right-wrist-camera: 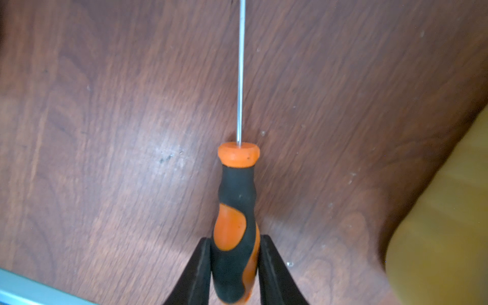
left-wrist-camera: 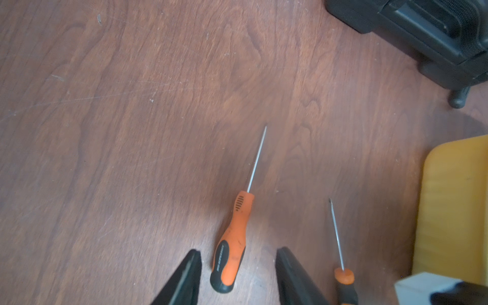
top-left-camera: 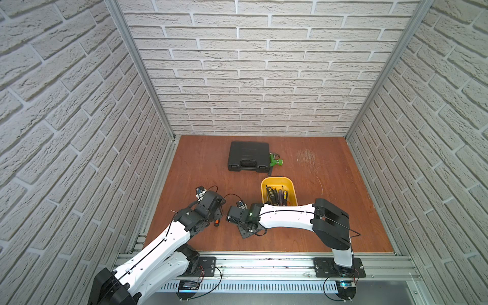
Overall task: Put the screwdriver on the desktop into the storage box
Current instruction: Pick up the screwdriver from the center of the board.
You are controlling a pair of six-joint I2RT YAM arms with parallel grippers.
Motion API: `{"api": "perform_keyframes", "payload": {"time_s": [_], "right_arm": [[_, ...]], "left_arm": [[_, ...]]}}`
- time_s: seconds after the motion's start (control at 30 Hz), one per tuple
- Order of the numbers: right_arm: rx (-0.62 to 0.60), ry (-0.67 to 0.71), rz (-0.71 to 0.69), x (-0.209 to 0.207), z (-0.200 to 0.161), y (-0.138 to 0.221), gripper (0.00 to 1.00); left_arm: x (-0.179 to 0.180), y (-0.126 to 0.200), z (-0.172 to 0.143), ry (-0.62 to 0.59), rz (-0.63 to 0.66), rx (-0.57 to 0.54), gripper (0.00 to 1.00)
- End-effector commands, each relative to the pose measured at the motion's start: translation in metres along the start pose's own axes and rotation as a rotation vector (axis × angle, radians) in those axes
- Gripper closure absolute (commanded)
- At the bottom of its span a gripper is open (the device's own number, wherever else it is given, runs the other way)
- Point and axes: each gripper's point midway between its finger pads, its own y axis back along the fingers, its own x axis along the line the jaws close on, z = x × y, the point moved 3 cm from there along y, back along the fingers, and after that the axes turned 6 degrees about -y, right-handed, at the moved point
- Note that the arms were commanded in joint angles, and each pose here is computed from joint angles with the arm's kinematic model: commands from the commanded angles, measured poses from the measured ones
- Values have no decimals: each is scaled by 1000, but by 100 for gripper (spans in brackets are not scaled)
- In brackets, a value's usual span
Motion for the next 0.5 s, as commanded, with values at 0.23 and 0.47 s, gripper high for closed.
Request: {"api": "perform_keyframes", "payload": {"time_s": [0.23, 0.47], "right_arm": [[29, -24, 19, 0, 3, -19, 65], [22, -34, 11, -3, 5, -20, 59]], "left_arm": [[-4, 2, 5, -8, -11, -19, 50], [-5, 2, 5, -7, -17, -19, 49]]}}
